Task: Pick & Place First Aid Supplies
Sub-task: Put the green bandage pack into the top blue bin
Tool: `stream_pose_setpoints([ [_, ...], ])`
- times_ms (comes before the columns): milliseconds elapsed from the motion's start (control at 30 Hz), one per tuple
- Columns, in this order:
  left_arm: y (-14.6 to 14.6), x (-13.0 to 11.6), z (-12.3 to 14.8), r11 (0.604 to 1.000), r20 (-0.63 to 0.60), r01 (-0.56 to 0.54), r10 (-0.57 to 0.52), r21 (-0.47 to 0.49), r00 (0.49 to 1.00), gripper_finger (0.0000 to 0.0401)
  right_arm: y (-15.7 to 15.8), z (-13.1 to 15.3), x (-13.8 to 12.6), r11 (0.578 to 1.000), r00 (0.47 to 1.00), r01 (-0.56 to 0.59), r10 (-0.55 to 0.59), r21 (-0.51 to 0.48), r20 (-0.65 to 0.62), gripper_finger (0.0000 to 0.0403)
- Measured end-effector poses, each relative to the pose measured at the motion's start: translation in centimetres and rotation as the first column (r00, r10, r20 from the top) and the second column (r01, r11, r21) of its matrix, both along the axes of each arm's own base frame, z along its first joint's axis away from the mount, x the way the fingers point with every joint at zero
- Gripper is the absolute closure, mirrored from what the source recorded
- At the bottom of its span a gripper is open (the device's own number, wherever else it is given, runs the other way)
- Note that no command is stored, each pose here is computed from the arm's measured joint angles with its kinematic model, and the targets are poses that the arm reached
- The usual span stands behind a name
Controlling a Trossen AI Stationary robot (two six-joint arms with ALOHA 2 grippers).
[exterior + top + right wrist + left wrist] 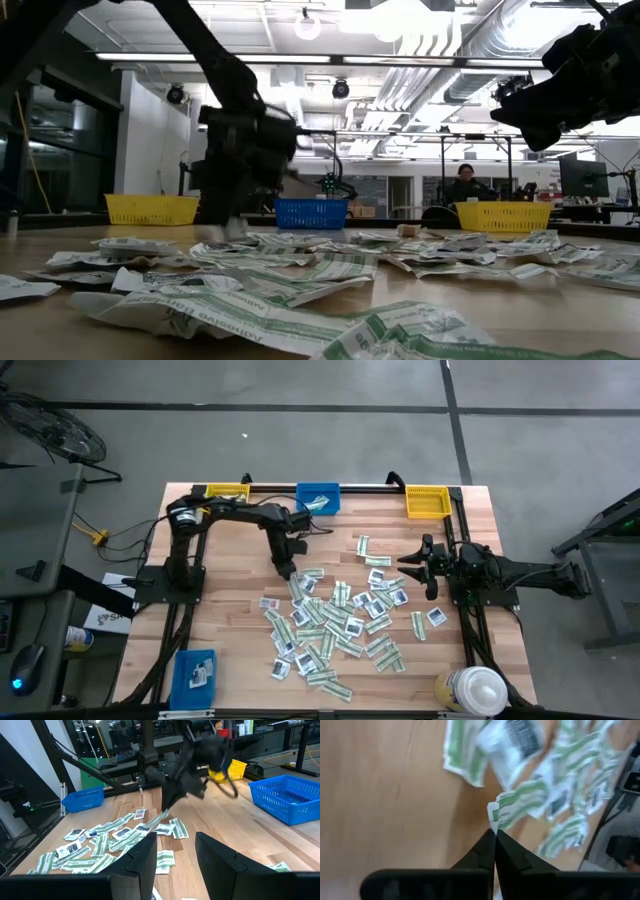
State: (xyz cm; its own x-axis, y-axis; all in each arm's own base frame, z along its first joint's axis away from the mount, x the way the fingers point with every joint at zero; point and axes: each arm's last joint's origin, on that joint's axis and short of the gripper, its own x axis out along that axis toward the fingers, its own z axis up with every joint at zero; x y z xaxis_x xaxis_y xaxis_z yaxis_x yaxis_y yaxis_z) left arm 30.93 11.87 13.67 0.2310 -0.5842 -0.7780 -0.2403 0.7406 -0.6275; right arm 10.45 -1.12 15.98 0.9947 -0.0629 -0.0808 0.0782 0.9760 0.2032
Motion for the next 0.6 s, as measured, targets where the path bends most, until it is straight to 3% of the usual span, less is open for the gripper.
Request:
stream_pose_setpoints([
  [167, 0.8, -1.8, 3.4, 0.999, 0.023, -0.026, 0.025, 0.036, 0.999, 0.0400, 0.0, 0.0, 0.0, 1.000, 1.000, 0.000, 0.000, 0.000, 0.000, 0.0274],
  [333, 2.3, -3.3, 6.5, 0.991, 0.125, -0.101, 0.091, 0.082, 0.988, 0.0400, 0.0, 0.0, 0.0, 1.000, 1.000, 0.000, 0.000, 0.000, 0.000, 0.0274],
  [600, 6.4, -4.5, 8.5, 0.929, 0.272, -0.356, 0.317, 0.105, 0.908, 0.0401, 0.0, 0.0, 0.0, 1.000, 1.000, 0.000, 0.000, 0.000, 0.000, 0.0274],
])
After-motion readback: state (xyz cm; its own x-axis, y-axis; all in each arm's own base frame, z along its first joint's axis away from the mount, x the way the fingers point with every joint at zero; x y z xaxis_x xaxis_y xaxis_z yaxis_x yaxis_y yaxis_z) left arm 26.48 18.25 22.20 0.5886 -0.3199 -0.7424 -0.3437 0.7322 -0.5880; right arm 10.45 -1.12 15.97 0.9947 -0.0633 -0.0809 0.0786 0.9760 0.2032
